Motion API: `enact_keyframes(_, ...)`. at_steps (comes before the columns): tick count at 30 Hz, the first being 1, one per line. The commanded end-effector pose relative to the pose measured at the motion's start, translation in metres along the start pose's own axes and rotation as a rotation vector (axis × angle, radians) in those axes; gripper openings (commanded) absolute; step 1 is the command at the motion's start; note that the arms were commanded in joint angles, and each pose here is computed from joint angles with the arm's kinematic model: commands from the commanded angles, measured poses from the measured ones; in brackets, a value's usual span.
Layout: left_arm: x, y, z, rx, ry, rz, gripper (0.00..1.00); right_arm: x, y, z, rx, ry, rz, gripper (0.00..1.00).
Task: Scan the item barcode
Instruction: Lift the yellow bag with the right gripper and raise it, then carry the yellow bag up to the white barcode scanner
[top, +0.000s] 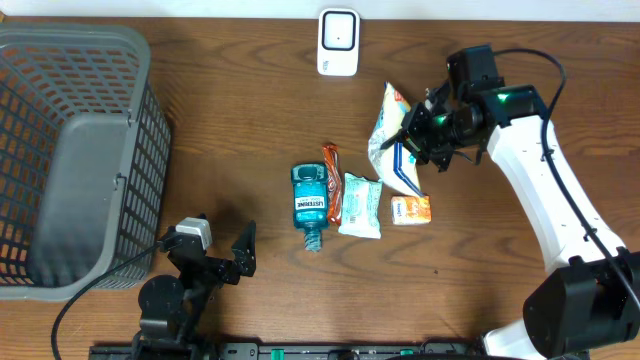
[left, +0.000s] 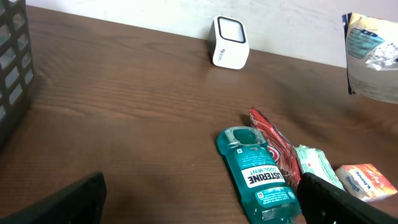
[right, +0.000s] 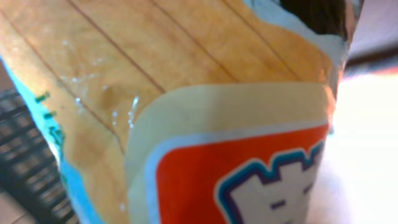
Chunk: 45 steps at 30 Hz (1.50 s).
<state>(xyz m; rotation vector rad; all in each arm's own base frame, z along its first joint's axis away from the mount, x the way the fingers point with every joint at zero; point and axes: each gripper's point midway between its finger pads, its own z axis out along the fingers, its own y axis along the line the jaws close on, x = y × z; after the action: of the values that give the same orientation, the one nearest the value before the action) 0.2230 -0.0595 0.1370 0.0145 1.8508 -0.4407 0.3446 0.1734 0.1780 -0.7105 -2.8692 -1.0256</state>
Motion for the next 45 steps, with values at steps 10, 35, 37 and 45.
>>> enact_keyframes(10, 0.012, 0.002, 0.001, 0.001, 0.036, -0.011, 0.98, -0.077, 0.047, 0.012, 0.186, -0.603, -0.364, 0.07)
enact_keyframes(35, 0.012, 0.002, 0.001, 0.001, 0.036, -0.011, 0.98, -0.228, 0.186, 0.097, -0.047, -1.129, -0.671, 0.02)
enact_keyframes(37, 0.012, 0.002, 0.001, 0.001, 0.036, -0.011, 0.98, -0.242, 0.192, 0.103, -0.033, -1.142, -0.679, 0.02)
enact_keyframes(45, 0.012, 0.002, 0.001, 0.001, 0.036, -0.011, 0.98, -0.267, 0.188, 0.112, 0.007, -1.153, -0.654, 0.01)
